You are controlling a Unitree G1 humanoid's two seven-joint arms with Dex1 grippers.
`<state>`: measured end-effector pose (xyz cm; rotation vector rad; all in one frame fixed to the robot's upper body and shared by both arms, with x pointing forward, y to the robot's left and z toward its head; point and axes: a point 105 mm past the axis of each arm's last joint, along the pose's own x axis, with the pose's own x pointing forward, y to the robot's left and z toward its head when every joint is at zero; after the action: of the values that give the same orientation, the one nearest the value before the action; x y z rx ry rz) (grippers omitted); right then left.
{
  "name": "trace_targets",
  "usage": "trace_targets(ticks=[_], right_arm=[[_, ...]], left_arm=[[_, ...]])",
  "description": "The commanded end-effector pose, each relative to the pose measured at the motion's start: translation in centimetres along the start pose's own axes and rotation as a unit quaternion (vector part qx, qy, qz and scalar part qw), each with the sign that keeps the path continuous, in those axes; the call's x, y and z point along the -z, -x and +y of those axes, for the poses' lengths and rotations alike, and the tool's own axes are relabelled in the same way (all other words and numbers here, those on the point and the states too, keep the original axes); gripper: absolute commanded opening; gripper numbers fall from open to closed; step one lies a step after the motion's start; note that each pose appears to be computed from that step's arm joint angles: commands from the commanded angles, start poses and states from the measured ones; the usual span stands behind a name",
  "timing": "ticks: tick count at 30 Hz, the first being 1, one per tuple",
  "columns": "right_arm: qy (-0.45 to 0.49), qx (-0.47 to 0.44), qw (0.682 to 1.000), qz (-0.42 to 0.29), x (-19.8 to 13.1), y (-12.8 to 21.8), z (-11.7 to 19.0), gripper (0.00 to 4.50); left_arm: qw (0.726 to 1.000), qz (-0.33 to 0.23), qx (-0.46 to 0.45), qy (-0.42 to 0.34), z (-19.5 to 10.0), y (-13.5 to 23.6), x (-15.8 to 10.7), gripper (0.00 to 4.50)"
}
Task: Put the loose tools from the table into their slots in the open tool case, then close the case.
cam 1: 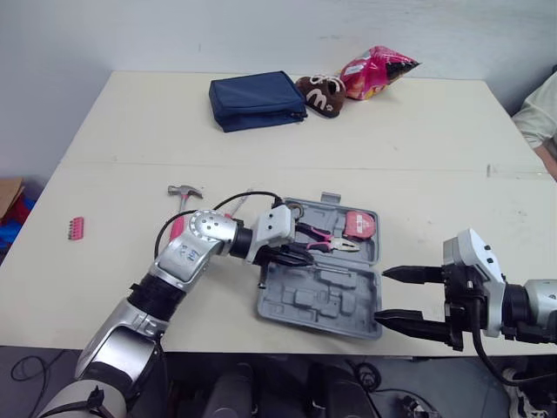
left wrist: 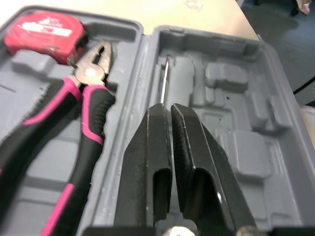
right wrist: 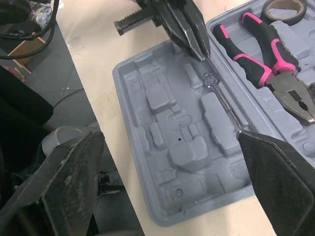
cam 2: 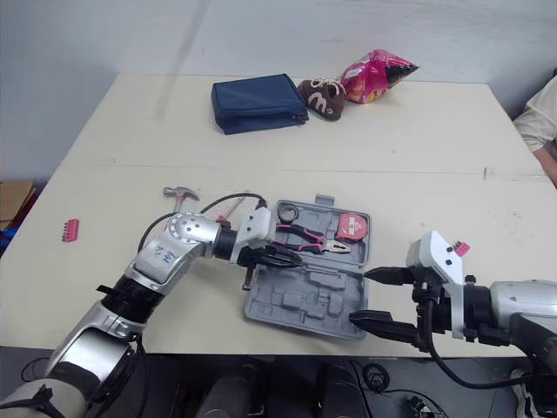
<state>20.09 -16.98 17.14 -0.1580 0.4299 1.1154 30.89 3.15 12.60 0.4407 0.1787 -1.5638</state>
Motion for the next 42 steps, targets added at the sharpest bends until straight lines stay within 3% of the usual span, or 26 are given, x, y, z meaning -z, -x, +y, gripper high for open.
trace_targets(ticks=[1,8,15,19,22,24,28,32,35,38,41,42], right_arm=[[0.017,-0.001,1.0,-0.011,-0.5,-0.1,0.2,4.5],[0.016,0.003,1.0,-0.011,-0.5,-0.1,0.1,4.5],[0.032,0.022,0.999,-0.013,-0.5,0.0,-0.2,4.5],[0.028,0.02,0.999,-0.019,-0.5,-0.2,0.0,4.5],[0.028,0.021,0.999,-0.02,-0.5,-0.2,0.0,4.5],[0.028,0.023,0.999,-0.022,-0.5,-0.3,-0.2,4.5],[0.029,0.028,0.999,-0.025,-0.5,-0.2,-0.3,4.5],[0.035,0.037,0.998,-0.026,-0.6,0.0,-0.6,4.5],[0.039,0.054,0.997,-0.034,-0.9,0.7,-1.1,4.5],[0.036,0.077,0.996,-0.039,-1.1,2.0,-1.9,4.5],[0.024,0.121,0.992,-0.042,-0.8,4.6,-3.4,4.5],[0.016,0.143,0.989,-0.042,-0.6,5.8,-4.2,4.5]], left_arm=[[1.0,0.006,-0.001,-0.01,0.0,-0.2,0.4,0.05],[0.999,0.049,-0.006,-0.012,0.5,-1.5,1.9,0.05],[0.999,0.044,0.002,-0.012,0.3,-1.6,1.7,0.05],[0.993,0.121,0.002,-0.009,0.3,-2.2,4.1,0.05],[0.971,0.239,0.008,0.01,0.0,-1.8,8.2,0.05],[0.964,0.261,0.043,0.009,-1.1,-1.7,9.0,0.05],[0.97,0.239,0.045,-0.014,-1.0,-2.1,7.6,0.05],[0.989,0.146,0.012,-0.016,0.0,-1.7,3.4,0.05],[0.997,0.057,-0.037,0.036,0.6,1.1,0.1,0.94],[0.993,-0.031,-0.074,0.089,-0.1,5.4,-2.5,2.31],[0.967,-0.12,-0.174,0.143,-0.8,11.0,-2.9,3.81],[0.948,-0.129,-0.241,0.161,-1.4,13.9,-1.6,4.27]])
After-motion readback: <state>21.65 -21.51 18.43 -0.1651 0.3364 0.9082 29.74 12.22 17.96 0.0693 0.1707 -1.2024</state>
